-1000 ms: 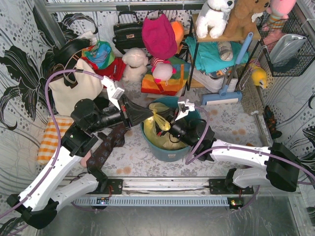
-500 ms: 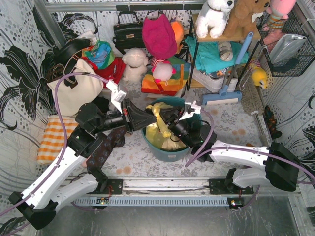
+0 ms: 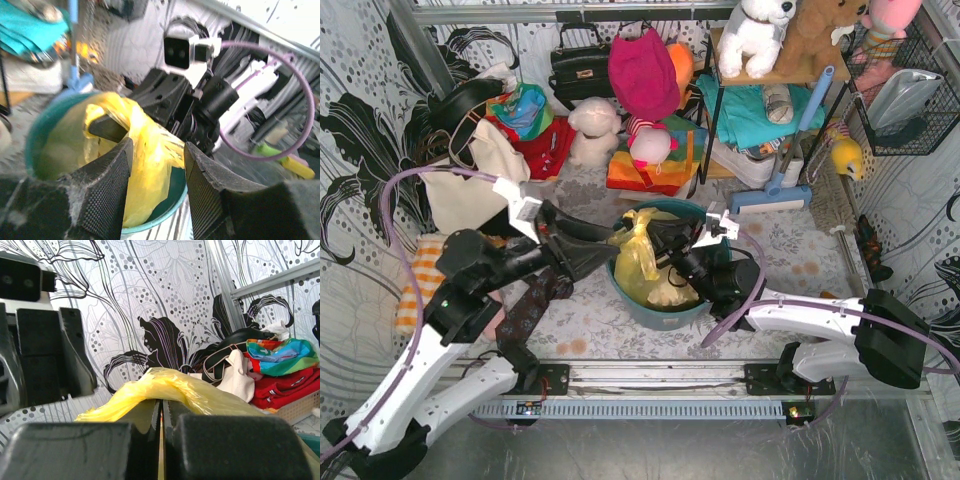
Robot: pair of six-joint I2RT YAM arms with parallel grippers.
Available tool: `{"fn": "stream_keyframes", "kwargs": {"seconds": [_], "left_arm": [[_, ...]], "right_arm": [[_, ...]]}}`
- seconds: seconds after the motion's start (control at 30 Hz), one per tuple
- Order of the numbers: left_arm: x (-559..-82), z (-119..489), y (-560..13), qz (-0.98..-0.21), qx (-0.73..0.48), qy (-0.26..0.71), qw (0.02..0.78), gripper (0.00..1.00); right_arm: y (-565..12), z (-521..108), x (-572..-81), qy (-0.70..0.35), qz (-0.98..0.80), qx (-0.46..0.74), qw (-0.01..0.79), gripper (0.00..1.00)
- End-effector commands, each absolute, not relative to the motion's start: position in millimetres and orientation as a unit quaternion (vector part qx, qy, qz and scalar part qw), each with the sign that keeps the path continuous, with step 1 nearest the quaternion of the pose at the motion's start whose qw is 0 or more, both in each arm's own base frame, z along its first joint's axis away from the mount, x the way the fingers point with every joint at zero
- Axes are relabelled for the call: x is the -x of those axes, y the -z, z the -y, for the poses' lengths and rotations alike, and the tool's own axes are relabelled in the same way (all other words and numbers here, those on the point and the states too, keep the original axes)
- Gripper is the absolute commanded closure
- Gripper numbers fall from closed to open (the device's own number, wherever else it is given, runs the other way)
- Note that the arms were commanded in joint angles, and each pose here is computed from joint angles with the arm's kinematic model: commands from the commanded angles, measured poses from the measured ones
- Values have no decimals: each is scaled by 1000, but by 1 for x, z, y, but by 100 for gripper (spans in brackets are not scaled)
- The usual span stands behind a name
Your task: Tie the trash bag
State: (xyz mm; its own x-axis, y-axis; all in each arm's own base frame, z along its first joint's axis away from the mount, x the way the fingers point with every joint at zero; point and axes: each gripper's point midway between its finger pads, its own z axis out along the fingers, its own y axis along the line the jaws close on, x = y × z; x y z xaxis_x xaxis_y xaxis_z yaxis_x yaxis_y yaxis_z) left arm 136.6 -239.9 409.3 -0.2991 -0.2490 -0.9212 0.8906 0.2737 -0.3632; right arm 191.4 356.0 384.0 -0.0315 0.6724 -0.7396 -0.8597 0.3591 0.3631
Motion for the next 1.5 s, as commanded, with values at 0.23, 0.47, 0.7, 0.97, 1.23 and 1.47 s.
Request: {"fn": "stream_keyframes", "kwargs": {"seconds": [0.23, 0.47, 0.7, 0.97, 1.23, 1.47], "left_arm": [[-188, 208, -436, -616, -126, 466, 622, 46], [-198, 223, -434, -622, -82, 513, 586, 50], [-194, 236, -435, -631, -58, 560, 534, 49], [-193, 250, -422, -659, -42, 583, 474, 50], [-192, 244, -425, -658, -34, 580, 478, 61], [-188, 245, -424, -663, -36, 582, 470, 64]], "right_arm": [[-394, -363, -178, -579, -412, 132, 691, 100], [-394, -369, -170, -589, -404, 154, 683, 100], [-394, -369, -169, -591, -402, 156, 682, 100], [-395, -368, -169, -589, -401, 156, 684, 100], [-395, -367, -169, -589, -400, 156, 685, 100], [-396, -365, -169, -587, -400, 154, 687, 100]]}}
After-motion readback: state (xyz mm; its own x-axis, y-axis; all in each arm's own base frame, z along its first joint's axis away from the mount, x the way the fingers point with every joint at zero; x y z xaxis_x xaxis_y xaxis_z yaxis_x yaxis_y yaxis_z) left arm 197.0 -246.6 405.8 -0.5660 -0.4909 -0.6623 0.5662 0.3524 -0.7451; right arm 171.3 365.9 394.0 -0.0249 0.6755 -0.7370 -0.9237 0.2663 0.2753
